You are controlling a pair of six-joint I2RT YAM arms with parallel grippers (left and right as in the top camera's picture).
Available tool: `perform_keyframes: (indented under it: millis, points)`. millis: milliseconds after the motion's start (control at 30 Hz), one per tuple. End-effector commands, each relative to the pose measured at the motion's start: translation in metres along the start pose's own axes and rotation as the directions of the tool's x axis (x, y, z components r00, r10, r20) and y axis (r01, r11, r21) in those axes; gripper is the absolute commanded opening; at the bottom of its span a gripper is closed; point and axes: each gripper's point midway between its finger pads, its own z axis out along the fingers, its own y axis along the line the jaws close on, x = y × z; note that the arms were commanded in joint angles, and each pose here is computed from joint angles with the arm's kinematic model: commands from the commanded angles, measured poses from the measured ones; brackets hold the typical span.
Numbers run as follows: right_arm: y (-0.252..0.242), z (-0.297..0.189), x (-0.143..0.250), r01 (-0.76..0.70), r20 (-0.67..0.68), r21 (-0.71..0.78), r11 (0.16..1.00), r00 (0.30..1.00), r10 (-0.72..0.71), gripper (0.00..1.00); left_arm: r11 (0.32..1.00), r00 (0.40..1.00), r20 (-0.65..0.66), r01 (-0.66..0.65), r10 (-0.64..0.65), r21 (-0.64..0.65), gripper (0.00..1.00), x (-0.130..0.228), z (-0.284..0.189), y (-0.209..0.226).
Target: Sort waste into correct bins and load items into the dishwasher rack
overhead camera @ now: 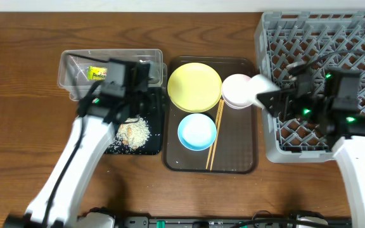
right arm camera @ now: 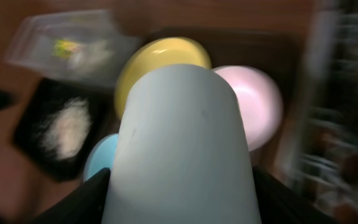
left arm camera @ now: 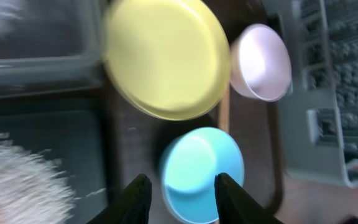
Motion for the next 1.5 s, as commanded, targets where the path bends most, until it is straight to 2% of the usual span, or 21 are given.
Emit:
perform_keyframes:
  millis: [0,133,233,533,1000,1033,1100,1133,1200,1233,1367,1467]
  points:
    - [-0.037,-0.033,-0.021,-0.006,0.037,0.266,0.964,0.999,-0.005,0.01,0.987,0.996,0.088,-0.021,0.035,-0.157,0.37,-0.011,-0.026,0.025]
    - [-0.064,-0.058,-0.012,-0.054,-0.002,0.446,0.894,0.998,0.062,0.01,0.98,0.991,0.127,-0.011,0.037,-0.2,0.37,-0.011,-0.045,0.03]
    - [-0.09,-0.08,0.005,-0.134,-0.013,0.592,0.795,0.984,0.176,0.01,0.98,0.99,0.139,-0.011,0.039,-0.201,0.38,-0.012,-0.049,0.03]
    - [-0.142,-0.102,0.038,-0.204,-0.033,0.752,0.627,0.939,0.344,0.01,0.979,0.99,0.135,-0.01,0.037,-0.201,0.38,-0.011,-0.048,0.03]
    - [-0.185,-0.049,0.067,-0.208,-0.158,0.746,0.632,0.867,0.472,0.03,0.979,0.991,0.128,-0.008,0.035,-0.204,0.39,-0.01,-0.048,0.031]
    - [-0.185,-0.045,0.07,-0.212,-0.169,0.74,0.638,0.86,0.481,0.1,0.979,0.991,0.128,-0.008,0.035,-0.203,0.4,-0.009,-0.048,0.031]
    - [-0.186,-0.038,0.075,-0.217,-0.19,0.729,0.649,0.847,0.497,0.33,0.979,0.992,0.125,-0.007,0.034,-0.205,0.43,-0.009,-0.048,0.031]
    - [-0.187,-0.035,0.077,-0.22,-0.197,0.725,0.653,0.842,0.503,0.42,0.979,0.992,0.124,-0.007,0.033,-0.205,0.43,-0.008,-0.048,0.031]
    - [-0.186,-0.029,0.08,-0.23,-0.21,0.711,0.665,0.833,0.512,0.5,0.978,0.993,0.117,-0.006,0.031,-0.208,0.44,-0.007,-0.047,0.032]
    - [-0.186,-0.028,0.08,-0.232,-0.213,0.708,0.667,0.831,0.514,0.59,0.977,0.993,0.112,-0.004,0.028,-0.213,0.44,-0.005,-0.047,0.033]
    - [-0.185,-0.03,0.076,-0.233,-0.203,0.707,0.668,0.838,0.507,0.74,0.958,0.996,0.091,0.01,0.017,-0.286,0.44,0.002,-0.05,0.047]
    - [-0.179,-0.035,0.063,-0.244,-0.174,0.692,0.679,0.857,0.485,0.8,0.928,0.997,0.07,0.02,0.007,-0.371,0.44,0.009,-0.055,0.063]
